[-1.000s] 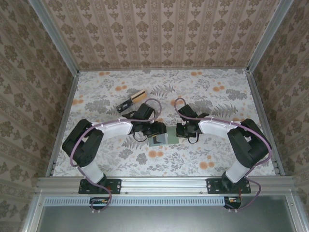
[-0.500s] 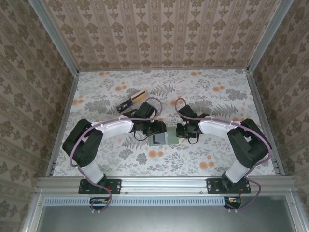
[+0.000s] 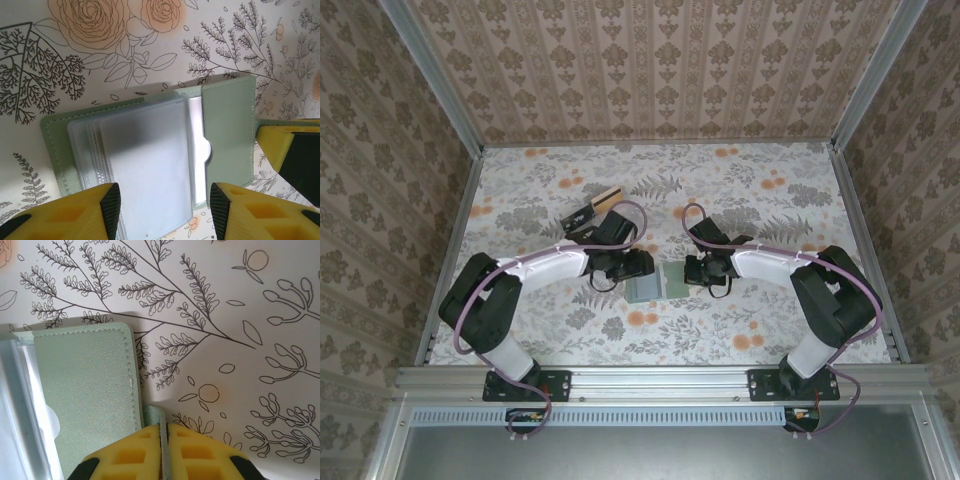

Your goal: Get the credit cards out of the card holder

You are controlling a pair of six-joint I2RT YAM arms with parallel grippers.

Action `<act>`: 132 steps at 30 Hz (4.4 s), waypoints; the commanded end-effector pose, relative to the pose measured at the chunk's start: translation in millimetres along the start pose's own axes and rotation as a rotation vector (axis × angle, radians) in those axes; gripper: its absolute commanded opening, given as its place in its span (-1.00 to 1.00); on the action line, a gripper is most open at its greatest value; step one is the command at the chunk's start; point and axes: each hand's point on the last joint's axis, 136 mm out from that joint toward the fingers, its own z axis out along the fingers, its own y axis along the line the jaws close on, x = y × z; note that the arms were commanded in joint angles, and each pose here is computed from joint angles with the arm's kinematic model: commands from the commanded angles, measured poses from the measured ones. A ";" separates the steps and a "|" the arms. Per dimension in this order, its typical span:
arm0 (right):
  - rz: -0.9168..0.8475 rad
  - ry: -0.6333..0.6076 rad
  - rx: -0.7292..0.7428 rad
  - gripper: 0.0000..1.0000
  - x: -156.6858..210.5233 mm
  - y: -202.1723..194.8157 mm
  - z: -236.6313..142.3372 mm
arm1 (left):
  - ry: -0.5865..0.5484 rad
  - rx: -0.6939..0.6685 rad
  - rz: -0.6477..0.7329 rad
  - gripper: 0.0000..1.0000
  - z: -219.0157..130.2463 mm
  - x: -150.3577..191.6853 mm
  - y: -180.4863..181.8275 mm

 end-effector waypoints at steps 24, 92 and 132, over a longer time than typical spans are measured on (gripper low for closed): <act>0.001 0.012 -0.017 -0.85 5.8 4.2 0.6 | 0.070 0.000 -0.002 0.01 21.8 12.4 2.3; 0.007 0.004 -0.374 -0.57 -21.2 73.5 -23.5 | 0.032 0.079 -0.015 -0.82 15.7 2.5 2.8; 0.050 0.068 -0.298 -0.48 -6.3 46.9 -1.9 | 0.057 0.005 0.009 -0.93 13.3 1.3 6.2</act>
